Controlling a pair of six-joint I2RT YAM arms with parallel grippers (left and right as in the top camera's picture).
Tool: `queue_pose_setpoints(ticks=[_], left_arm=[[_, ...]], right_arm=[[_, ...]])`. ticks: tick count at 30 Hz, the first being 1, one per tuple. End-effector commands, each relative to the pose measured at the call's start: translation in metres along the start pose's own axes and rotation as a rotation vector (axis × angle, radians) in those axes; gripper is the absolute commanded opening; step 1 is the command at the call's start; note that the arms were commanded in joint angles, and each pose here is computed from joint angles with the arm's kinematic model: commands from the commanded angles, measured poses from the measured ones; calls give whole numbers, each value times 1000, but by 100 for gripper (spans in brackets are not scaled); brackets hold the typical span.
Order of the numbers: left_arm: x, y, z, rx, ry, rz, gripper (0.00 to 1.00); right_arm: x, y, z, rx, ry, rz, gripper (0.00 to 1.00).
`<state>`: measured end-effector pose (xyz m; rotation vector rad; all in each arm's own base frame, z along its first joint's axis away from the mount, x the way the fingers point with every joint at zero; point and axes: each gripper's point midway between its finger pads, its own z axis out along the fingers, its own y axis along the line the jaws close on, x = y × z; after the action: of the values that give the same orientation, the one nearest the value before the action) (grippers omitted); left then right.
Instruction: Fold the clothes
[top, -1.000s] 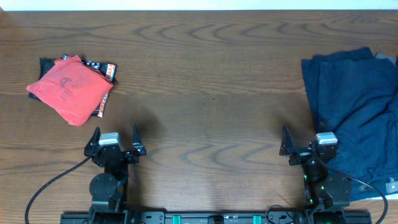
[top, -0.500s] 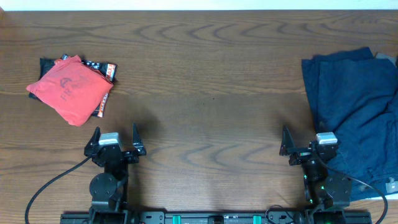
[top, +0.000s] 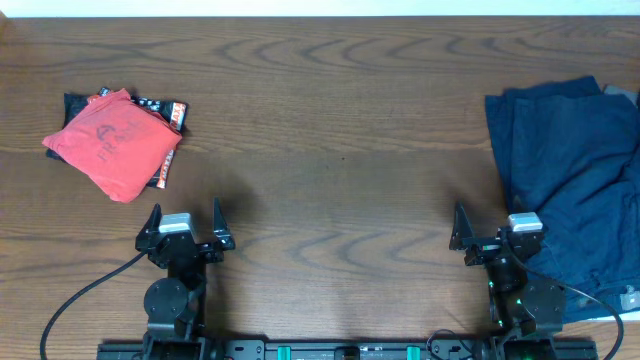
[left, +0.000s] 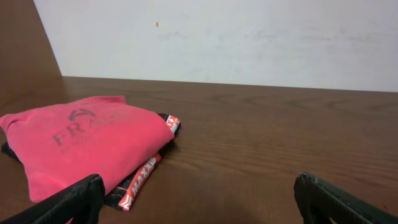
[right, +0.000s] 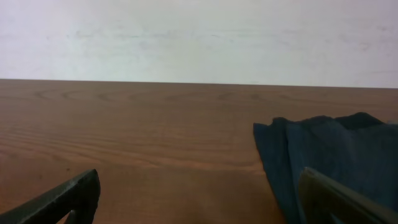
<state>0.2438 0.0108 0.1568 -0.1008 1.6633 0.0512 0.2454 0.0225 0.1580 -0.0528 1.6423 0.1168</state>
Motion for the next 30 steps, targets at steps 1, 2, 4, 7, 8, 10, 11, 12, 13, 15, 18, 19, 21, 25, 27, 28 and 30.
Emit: queue_pose_setpoints(ticks=[1,2,4,7,8,10,11,12,13,15,18,19,21,25,27,28,30], left_arm=[[18,3,1,-13,50,17,98],[18,3,1,-13,50,17,98],[18,3,1,-13,50,17,98],[18,3,1,-13,50,17,98],[18,3,1,-13,50,17,98],[18,3,1,-13,50,17,98],[18,3,1,-13,50,17,98],[18,3,1,-13,50,17,98],[18,3,1,-13,50,17,98],[18,3,1,-13,50,17,98],[18,3,1,-13,49,16,98],[18,3,1,-13,49,16,98],[15,3,1,-13,40,15,98],[8,2,2,-9,10,-66,98],[7,2,2,-8,8,-99,98],[7,2,1,-8,8,-114,98],[3,-1,0,10,5,-116,98]], right_arm=[[1,3,0,-16,1,-12,99],[1,3,0,-16,1,-12,99],[1,3,0,-16,1,-12,99],[1,3,0,-16,1,-12,99],[1,3,0,-16,1,-12,99],[1,3,0,-16,1,-12,99],[1,3,0,-16,1,-12,99],[1,3,0,-16,1,-12,99],[1,3,0,-16,1,-12,99],[1,3,0,-16,1,-12,99],[0,5,0,-23,-1,-12,99],[0,5,0,-23,-1,-12,99],[0,5,0,-24,0,-12,99],[-3,6,0,-29,-16,-12,99],[-6,8,0,-42,-24,-13,99],[-6,9,-1,-47,-21,-14,99],[-7,9,-2,-46,-11,-13,99]])
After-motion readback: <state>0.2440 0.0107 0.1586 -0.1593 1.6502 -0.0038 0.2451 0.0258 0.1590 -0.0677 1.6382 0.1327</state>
